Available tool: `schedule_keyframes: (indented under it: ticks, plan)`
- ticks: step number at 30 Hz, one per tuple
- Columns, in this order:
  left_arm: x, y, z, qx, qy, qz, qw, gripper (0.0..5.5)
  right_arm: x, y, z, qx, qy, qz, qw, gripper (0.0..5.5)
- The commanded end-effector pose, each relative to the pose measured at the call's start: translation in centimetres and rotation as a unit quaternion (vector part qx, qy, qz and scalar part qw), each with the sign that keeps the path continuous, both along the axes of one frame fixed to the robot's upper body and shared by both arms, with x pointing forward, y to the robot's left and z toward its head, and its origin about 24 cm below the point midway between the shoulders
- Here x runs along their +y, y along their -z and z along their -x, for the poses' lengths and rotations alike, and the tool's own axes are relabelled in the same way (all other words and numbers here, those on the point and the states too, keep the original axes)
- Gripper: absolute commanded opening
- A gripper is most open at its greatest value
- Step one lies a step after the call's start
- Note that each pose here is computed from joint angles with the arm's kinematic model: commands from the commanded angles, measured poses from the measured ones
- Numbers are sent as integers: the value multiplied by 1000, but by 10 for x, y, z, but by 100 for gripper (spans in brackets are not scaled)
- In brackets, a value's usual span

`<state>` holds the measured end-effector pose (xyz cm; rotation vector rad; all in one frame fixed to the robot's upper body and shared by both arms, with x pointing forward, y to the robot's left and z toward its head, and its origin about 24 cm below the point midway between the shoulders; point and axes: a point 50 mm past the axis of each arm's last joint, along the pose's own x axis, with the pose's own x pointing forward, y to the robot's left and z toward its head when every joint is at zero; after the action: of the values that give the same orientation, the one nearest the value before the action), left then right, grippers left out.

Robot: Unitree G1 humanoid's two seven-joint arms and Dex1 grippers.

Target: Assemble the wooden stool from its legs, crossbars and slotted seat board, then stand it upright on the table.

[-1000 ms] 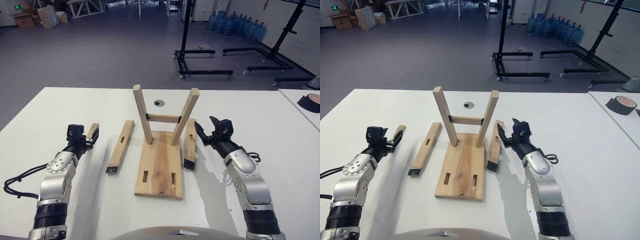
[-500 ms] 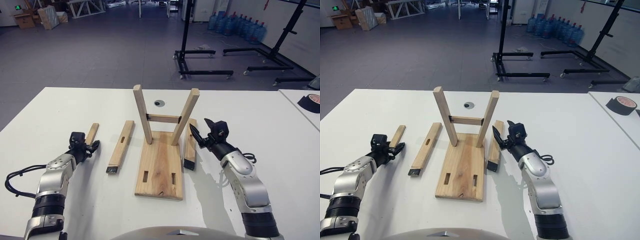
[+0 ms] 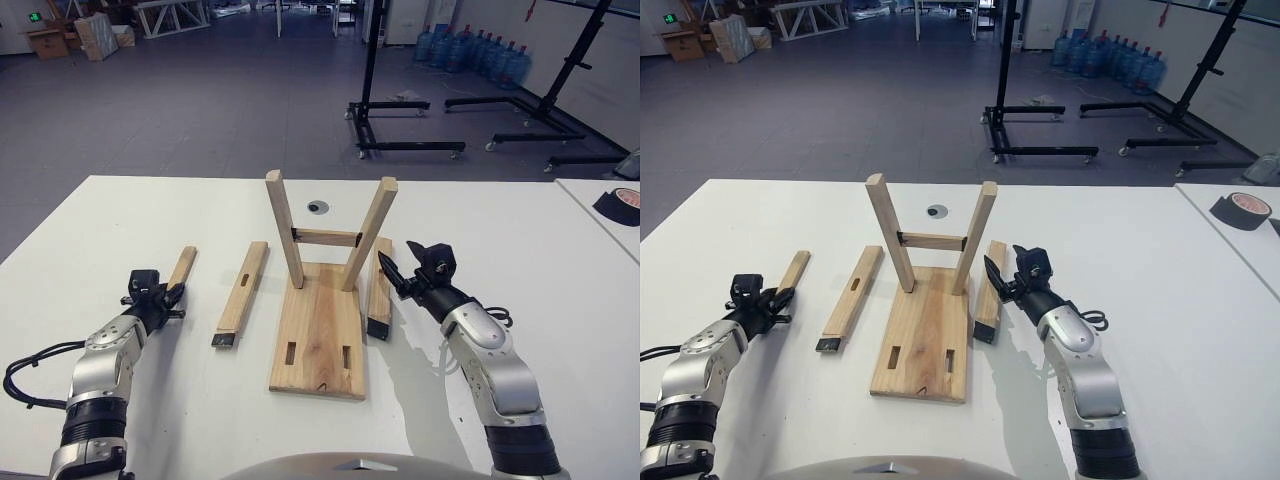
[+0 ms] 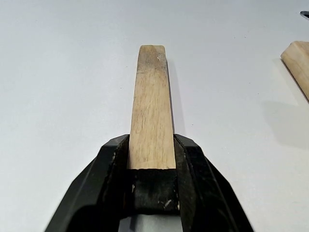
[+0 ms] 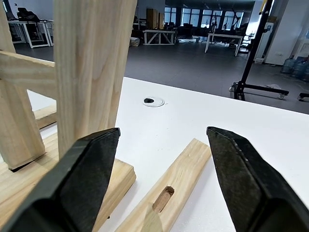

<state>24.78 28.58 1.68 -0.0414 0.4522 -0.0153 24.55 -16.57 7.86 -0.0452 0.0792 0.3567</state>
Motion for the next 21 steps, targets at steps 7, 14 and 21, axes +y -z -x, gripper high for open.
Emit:
schedule_keyframes:
  ticks: [7, 14, 21]
  plan:
    - [-21, -50, -7, -206, 8, 52, 977, 128, -3, -5, 0, 16, -14, -55, 998, 329]
    - [-107, -143, 31, -384, 342, 106, 851, 128, 7, -34, 31, 89, -214, -337, 913, 329]
    - [-134, -107, 32, -315, 488, -53, 813, 128, 34, -58, 20, 103, -221, -466, 851, 329]
